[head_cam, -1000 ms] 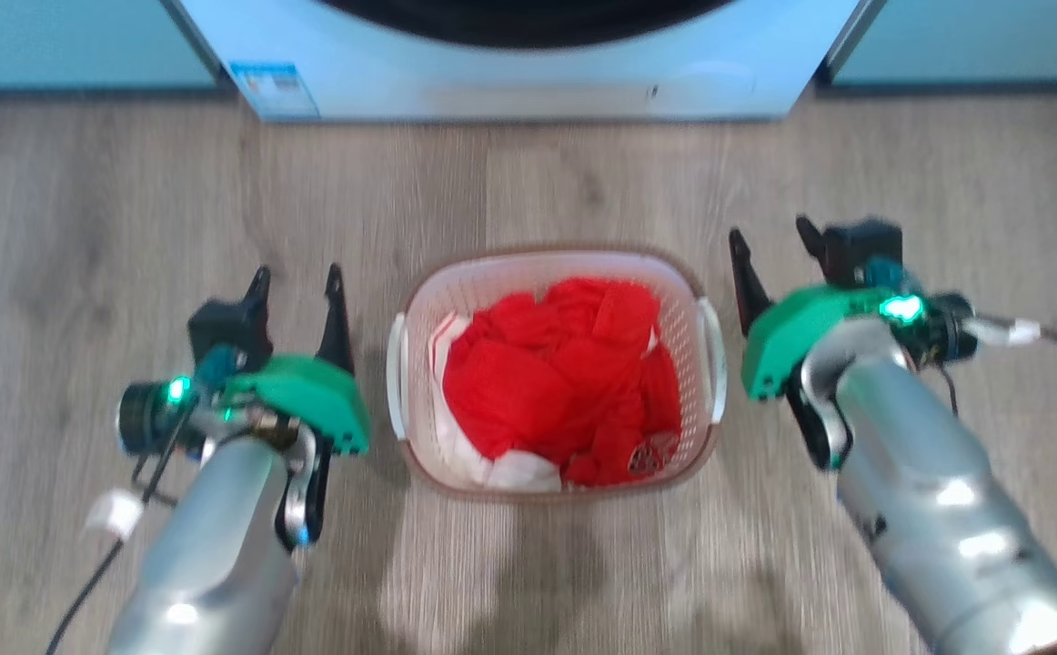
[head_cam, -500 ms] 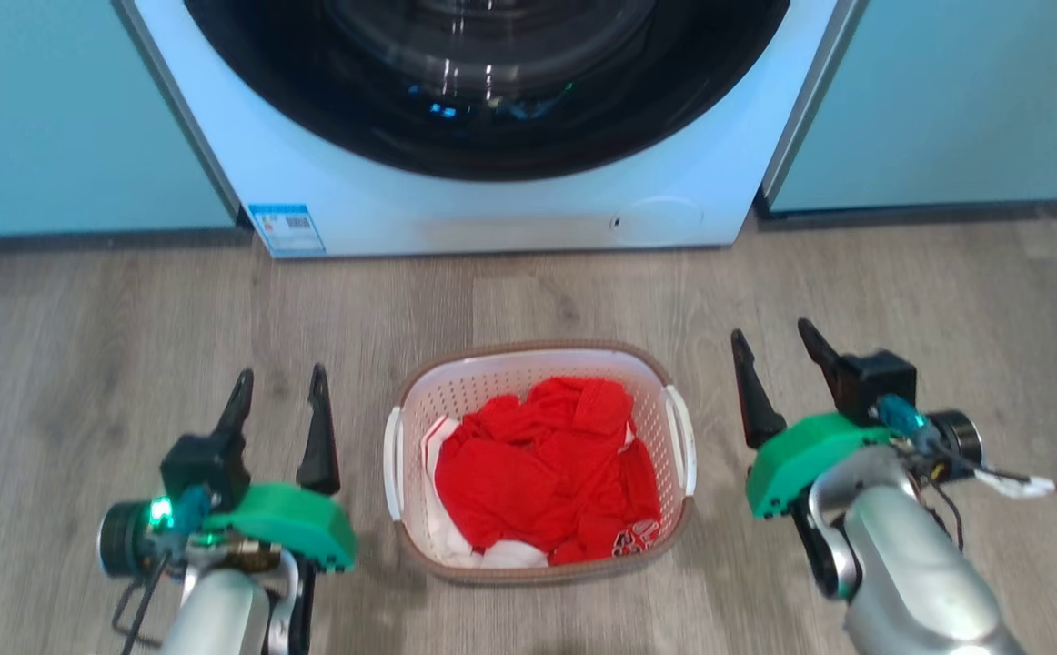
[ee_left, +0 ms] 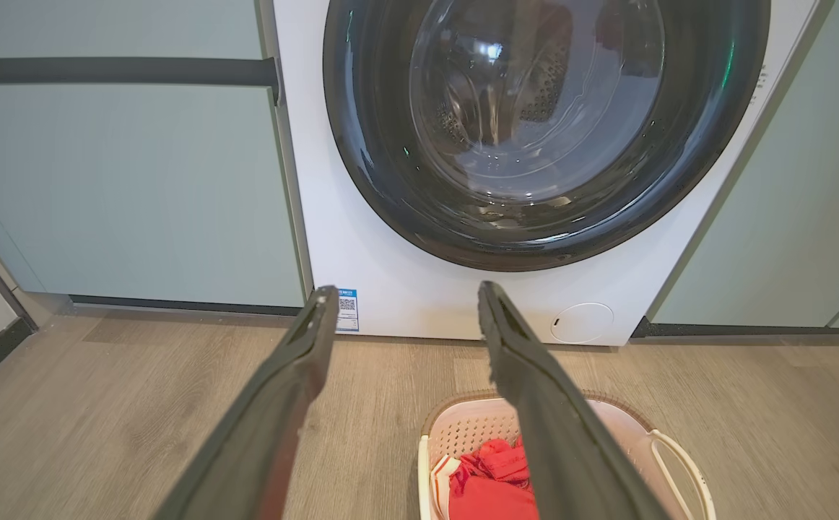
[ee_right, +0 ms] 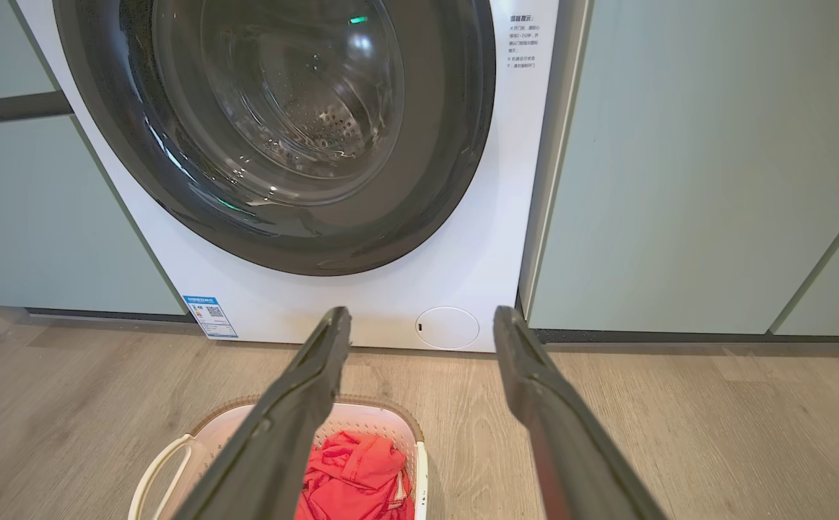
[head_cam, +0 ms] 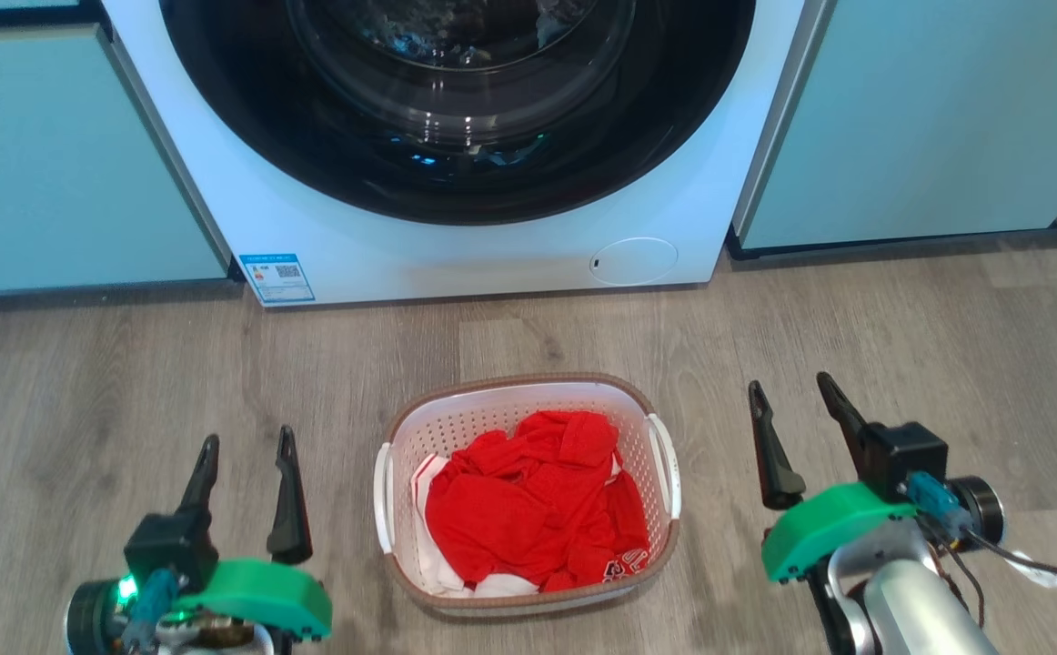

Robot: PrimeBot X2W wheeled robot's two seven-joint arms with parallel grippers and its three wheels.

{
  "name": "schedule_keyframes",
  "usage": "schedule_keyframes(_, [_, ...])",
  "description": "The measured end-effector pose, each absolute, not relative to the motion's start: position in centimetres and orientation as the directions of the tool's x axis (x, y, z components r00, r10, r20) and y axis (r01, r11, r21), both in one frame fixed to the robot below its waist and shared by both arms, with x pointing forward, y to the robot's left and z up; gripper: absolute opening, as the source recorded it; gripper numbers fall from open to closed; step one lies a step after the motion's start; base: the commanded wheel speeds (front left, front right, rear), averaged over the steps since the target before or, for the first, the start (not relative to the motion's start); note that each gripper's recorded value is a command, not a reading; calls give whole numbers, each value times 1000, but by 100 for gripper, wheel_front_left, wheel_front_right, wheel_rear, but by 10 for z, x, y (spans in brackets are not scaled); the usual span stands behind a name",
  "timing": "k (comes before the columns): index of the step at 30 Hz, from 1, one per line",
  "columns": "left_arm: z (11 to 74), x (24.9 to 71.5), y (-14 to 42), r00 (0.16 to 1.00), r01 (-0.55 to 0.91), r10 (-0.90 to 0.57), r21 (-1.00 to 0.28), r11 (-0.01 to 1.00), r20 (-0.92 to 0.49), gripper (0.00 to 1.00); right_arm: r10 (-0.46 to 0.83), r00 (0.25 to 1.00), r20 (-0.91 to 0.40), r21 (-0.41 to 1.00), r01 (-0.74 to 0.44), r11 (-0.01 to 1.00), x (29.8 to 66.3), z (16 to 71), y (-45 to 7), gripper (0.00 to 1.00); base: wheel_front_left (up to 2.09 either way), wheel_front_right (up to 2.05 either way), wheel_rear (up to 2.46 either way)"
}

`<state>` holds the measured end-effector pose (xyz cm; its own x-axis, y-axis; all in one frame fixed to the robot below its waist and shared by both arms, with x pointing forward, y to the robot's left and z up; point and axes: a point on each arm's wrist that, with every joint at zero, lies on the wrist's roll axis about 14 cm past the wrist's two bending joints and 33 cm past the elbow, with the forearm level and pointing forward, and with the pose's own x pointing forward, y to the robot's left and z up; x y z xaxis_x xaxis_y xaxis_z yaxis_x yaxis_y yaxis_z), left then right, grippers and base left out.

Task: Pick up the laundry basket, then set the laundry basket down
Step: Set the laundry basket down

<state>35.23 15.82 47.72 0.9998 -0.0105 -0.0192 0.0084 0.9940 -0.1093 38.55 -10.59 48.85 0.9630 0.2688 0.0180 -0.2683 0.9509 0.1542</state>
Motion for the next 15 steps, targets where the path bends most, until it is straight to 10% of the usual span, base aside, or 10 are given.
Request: schedule_keyframes(15, [476, 333, 170, 999, -25, 23, -84, 996, -24, 100, 224, 974, 47, 150, -228, 962, 373, 497, -121, 100, 0, 0, 0])
